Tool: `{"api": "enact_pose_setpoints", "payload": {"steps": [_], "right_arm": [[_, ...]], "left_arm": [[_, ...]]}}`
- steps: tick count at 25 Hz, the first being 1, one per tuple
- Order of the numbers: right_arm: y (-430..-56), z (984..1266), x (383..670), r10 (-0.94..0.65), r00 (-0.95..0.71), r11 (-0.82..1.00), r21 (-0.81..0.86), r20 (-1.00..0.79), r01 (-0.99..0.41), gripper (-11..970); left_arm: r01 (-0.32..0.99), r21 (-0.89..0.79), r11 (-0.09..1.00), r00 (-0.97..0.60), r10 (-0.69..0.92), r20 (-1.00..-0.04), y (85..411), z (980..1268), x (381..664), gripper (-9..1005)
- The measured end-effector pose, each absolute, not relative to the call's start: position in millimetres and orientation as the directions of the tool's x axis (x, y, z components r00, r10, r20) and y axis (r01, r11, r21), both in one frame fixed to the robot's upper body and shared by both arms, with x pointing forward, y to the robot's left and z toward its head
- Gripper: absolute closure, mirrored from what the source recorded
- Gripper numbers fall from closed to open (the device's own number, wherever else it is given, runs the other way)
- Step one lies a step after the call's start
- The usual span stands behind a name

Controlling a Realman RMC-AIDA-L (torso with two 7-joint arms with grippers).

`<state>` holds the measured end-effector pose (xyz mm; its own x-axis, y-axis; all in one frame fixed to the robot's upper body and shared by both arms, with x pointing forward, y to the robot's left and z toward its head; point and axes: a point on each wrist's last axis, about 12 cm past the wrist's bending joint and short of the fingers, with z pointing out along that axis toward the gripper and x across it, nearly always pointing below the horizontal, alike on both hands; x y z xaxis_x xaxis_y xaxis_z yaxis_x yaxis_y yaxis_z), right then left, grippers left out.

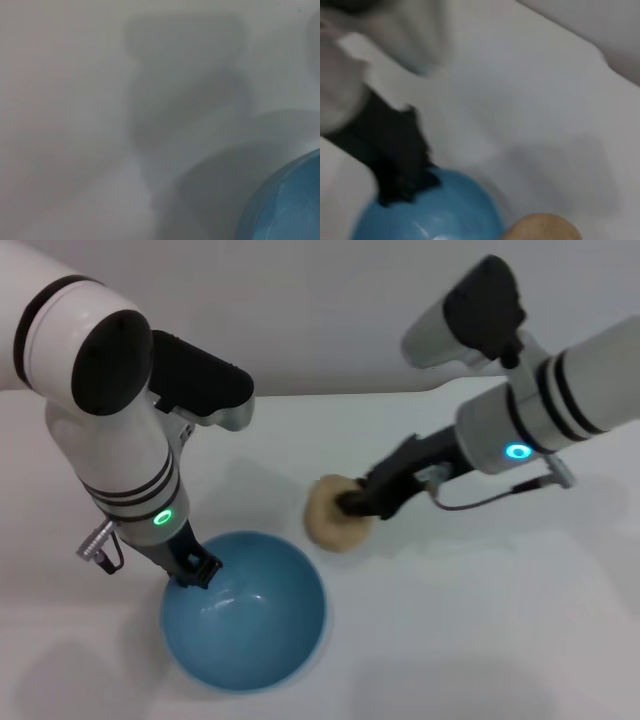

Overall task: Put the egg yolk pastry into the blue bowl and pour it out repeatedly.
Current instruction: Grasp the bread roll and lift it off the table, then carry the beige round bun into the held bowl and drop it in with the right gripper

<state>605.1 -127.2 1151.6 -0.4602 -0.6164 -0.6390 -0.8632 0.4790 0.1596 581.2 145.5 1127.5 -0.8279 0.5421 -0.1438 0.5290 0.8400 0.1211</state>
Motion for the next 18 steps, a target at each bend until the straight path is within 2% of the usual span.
{"api": "enact_pose_setpoints", "payload": {"steps": [9,18], "right_arm": [[-92,1146,593,-0.695,-0.335,0.37,0.083,-0.636,-0.925,853],[-73,1144,582,-0.704,-0.303,0.309,0.108,-0.642,-0.945,898]], "left_arm": [[0.543,0.119,0.831,-0.816,0.556,-0.162,138,1133,584,998],[0.55,0.121,0.826,-0.807,0.563,-0.176,134,1137,586,998]]}}
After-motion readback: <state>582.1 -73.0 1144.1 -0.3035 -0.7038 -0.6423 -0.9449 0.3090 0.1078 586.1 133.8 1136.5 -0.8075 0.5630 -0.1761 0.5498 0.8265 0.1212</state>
